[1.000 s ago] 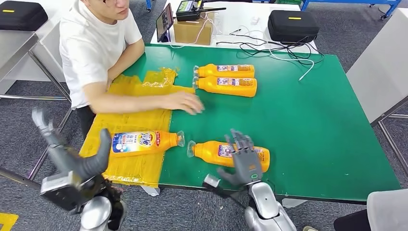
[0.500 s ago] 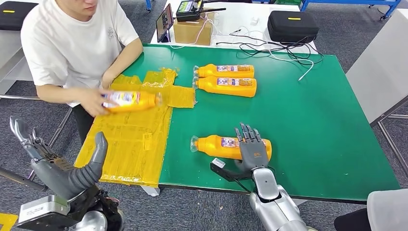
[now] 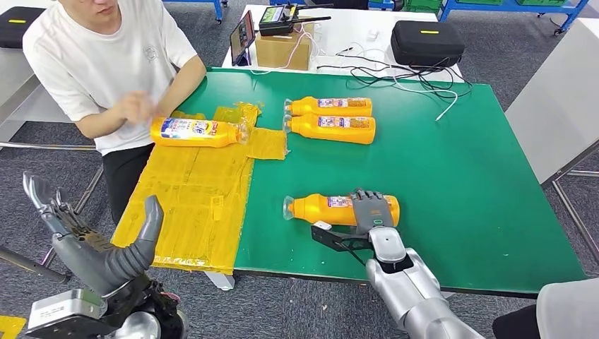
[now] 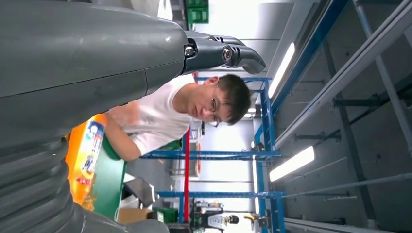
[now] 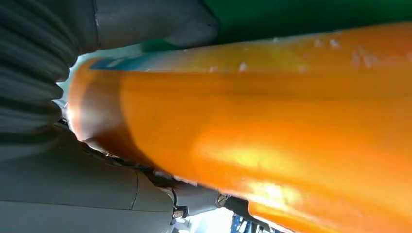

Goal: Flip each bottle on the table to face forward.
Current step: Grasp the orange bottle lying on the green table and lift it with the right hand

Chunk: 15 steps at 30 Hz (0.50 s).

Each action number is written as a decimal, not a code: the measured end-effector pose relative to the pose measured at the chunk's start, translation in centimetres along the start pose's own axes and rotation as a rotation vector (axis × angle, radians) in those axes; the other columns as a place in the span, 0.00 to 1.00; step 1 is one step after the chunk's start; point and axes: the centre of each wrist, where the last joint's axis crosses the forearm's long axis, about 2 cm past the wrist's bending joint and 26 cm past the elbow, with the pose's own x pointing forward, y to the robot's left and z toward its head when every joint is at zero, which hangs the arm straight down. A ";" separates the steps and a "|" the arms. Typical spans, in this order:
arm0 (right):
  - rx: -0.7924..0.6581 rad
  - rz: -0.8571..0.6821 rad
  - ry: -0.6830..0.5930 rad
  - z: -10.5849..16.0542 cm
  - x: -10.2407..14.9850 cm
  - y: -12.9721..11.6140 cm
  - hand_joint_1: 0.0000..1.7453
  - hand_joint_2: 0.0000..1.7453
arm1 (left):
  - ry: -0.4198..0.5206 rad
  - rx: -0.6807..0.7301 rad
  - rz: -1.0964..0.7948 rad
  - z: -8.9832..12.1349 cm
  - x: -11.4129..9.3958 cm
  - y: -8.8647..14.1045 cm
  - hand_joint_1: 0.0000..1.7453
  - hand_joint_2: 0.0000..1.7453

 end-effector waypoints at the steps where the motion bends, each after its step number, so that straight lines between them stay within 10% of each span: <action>1: 0.006 -0.007 -0.001 -0.1 -0.2 0.0 1.00 1.00 | 0.002 -0.002 0.004 0.1 0.0 0.0 0.00 1.00; 9: -0.007 -0.210 -0.112 -0.3 -1.7 -0.6 1.00 1.00 | 0.051 -0.016 0.045 0.8 -0.1 -0.4 0.00 1.00; 15: -0.223 -0.586 -0.254 2.4 -1.8 1.2 1.00 1.00 | 0.325 -0.075 0.026 3.7 -2.6 -0.7 0.00 1.00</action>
